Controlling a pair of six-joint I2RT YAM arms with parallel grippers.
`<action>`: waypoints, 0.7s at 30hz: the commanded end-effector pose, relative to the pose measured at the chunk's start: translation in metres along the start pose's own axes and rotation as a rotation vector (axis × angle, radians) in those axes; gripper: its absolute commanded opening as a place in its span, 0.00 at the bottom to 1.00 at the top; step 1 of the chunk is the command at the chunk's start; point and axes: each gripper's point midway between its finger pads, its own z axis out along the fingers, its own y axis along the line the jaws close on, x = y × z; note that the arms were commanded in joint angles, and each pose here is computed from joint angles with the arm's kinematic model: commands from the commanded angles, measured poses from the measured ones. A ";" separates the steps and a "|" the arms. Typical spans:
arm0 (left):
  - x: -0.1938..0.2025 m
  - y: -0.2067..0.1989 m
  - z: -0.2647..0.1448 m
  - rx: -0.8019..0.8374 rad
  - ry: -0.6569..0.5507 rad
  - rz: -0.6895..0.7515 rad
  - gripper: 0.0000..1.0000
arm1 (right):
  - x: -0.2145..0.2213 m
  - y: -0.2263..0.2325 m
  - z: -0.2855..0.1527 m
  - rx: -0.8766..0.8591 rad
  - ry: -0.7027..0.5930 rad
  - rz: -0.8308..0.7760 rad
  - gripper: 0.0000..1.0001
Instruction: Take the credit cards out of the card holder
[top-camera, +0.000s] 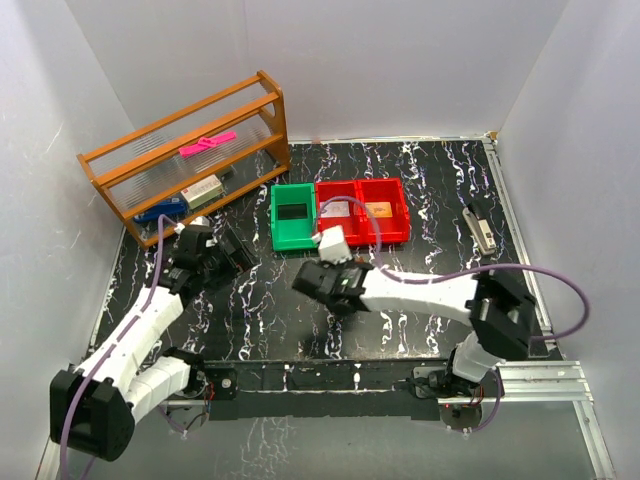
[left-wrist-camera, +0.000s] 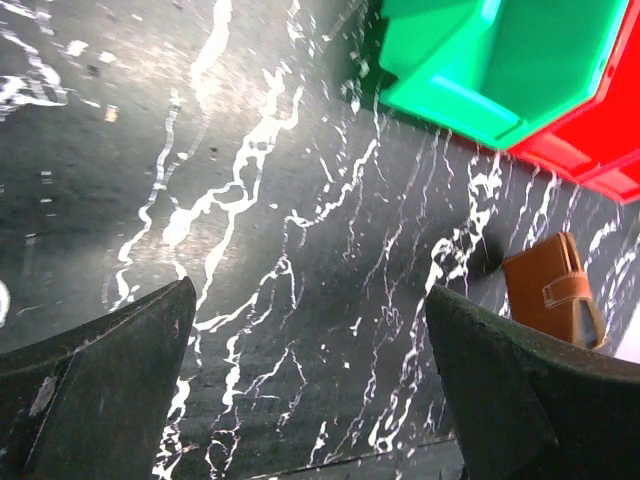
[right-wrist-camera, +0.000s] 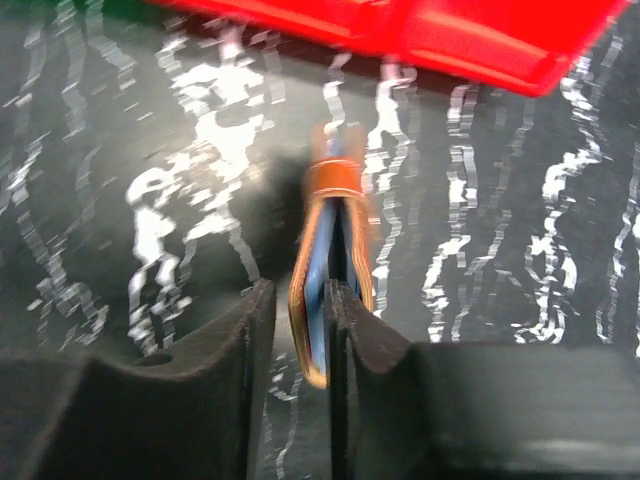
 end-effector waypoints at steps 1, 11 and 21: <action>-0.025 0.018 -0.028 -0.126 -0.154 -0.050 0.99 | 0.019 0.048 -0.011 -0.059 -0.011 -0.136 0.30; -0.025 0.016 -0.042 -0.065 -0.220 -0.093 0.99 | 0.019 0.126 -0.063 -0.483 0.002 -0.078 0.69; -0.005 -0.081 -0.011 0.375 0.065 0.147 0.98 | -0.030 0.027 -0.008 -0.641 0.092 0.558 0.72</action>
